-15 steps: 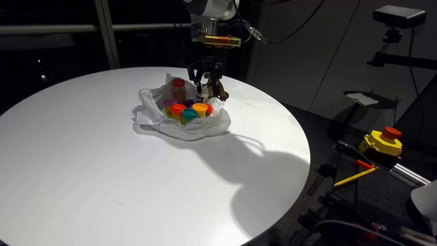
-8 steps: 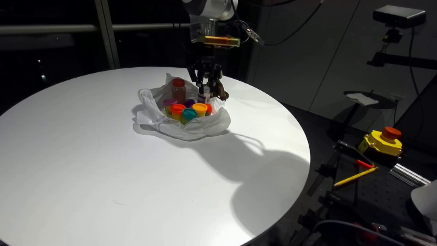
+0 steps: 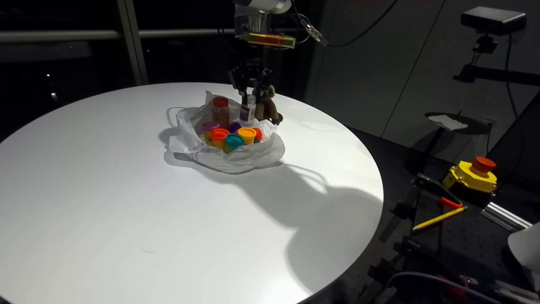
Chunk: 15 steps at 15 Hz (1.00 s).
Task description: Remove the objects from the plastic and put them on the table
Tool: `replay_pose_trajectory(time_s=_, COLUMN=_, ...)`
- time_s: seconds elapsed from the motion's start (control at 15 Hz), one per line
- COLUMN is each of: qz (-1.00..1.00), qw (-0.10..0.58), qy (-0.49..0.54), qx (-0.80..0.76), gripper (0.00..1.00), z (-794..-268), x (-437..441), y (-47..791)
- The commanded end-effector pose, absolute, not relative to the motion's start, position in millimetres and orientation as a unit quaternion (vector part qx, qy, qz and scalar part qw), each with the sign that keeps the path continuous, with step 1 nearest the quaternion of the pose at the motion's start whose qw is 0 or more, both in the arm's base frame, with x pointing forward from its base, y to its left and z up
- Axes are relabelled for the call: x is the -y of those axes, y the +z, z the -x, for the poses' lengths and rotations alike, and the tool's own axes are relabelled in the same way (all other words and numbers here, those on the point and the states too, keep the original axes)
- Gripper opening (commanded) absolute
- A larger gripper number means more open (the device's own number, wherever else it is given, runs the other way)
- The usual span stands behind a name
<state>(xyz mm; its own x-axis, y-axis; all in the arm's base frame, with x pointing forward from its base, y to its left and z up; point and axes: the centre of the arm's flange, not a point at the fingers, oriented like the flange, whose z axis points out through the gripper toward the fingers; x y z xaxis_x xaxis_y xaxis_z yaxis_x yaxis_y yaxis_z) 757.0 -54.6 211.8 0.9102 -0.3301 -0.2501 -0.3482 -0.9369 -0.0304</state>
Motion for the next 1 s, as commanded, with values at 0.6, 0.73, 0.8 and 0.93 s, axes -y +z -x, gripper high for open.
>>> replay_pose_trajectory(time_s=0.6, qz=0.938, qw=0.001, qy=0.075, qx=-0.339, gripper=0.22, z=-681, x=148, y=266)
replay_pose_trajectory(time_s=0.73, qz=0.934, qw=0.0, qy=0.091, qx=-0.345, gripper=0.22, z=-670, x=163, y=258)
replay_pose_trajectory(time_s=0.8, qz=0.932, qw=0.0, qy=0.099, qx=-0.348, gripper=0.22, z=-669, x=170, y=253)
replay_pose_trajectory(time_s=0.93, qz=0.932, qw=0.004, qy=0.124, qx=-0.34, gripper=0.22, z=-665, x=178, y=242)
